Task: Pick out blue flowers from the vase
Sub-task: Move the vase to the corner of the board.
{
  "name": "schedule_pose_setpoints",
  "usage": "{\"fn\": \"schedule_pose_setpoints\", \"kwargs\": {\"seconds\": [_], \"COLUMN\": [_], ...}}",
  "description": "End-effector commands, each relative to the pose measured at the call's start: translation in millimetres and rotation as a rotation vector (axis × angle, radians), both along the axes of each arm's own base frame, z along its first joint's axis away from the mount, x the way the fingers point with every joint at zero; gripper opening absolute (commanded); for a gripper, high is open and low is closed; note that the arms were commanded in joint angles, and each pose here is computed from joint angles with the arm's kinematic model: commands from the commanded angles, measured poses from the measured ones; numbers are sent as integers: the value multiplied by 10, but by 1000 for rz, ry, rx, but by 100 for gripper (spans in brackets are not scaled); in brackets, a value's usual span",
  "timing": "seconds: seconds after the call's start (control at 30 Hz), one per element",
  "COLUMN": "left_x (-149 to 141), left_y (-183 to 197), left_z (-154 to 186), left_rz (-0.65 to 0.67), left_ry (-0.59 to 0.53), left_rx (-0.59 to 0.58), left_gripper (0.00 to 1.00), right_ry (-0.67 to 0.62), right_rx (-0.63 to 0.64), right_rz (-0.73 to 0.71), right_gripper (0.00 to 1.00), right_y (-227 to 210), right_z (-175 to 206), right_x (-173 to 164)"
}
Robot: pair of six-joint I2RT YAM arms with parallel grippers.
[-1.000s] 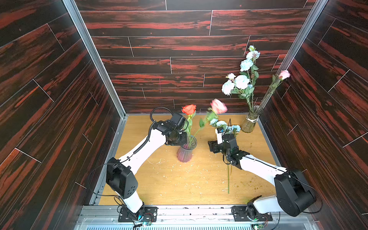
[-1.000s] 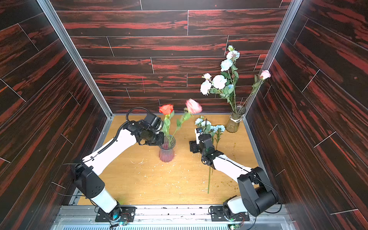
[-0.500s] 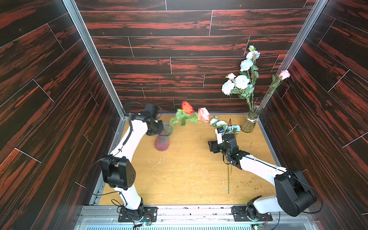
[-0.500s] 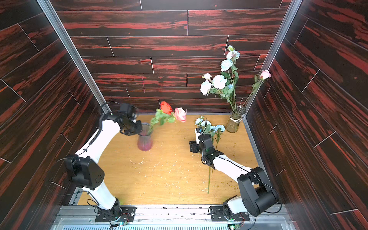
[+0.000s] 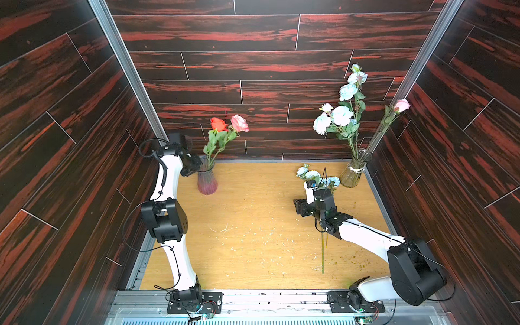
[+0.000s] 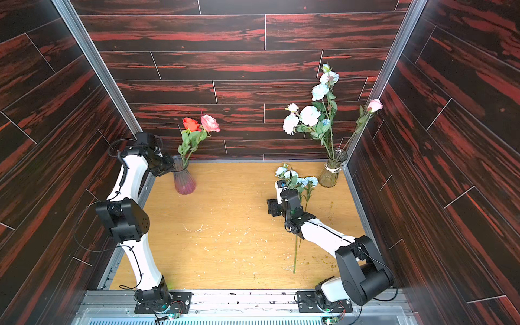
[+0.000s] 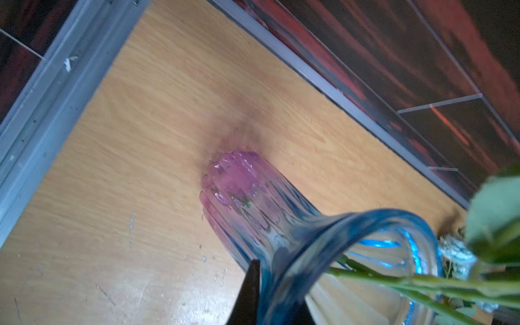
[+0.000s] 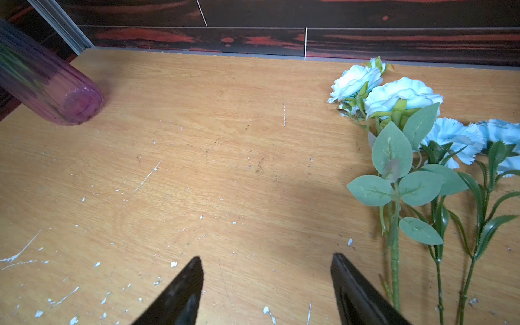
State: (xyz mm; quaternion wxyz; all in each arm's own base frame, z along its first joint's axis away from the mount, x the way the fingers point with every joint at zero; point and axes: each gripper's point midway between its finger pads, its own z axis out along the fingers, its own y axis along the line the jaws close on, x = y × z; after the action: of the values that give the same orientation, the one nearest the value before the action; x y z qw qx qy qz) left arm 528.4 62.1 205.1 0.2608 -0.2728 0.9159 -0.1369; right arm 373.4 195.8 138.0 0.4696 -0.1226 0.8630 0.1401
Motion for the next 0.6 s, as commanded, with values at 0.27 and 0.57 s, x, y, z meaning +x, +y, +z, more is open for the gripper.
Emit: {"fn": "schedule_pose_setpoints", "kwargs": {"seconds": [0.27, 0.57], "left_x": [112, 179], "left_y": [570, 782], "left_z": [-249, -190], "left_rz": [128, 171], "left_ry": [67, 32], "left_rx": [54, 87], "left_gripper": [0, 0], "right_ry": [1, 0], "right_rx": [5, 6], "right_rz": [9, 10], "right_gripper": [78, 80], "right_y": [41, 43], "right_z": [20, 21], "right_x": [24, 20]}}
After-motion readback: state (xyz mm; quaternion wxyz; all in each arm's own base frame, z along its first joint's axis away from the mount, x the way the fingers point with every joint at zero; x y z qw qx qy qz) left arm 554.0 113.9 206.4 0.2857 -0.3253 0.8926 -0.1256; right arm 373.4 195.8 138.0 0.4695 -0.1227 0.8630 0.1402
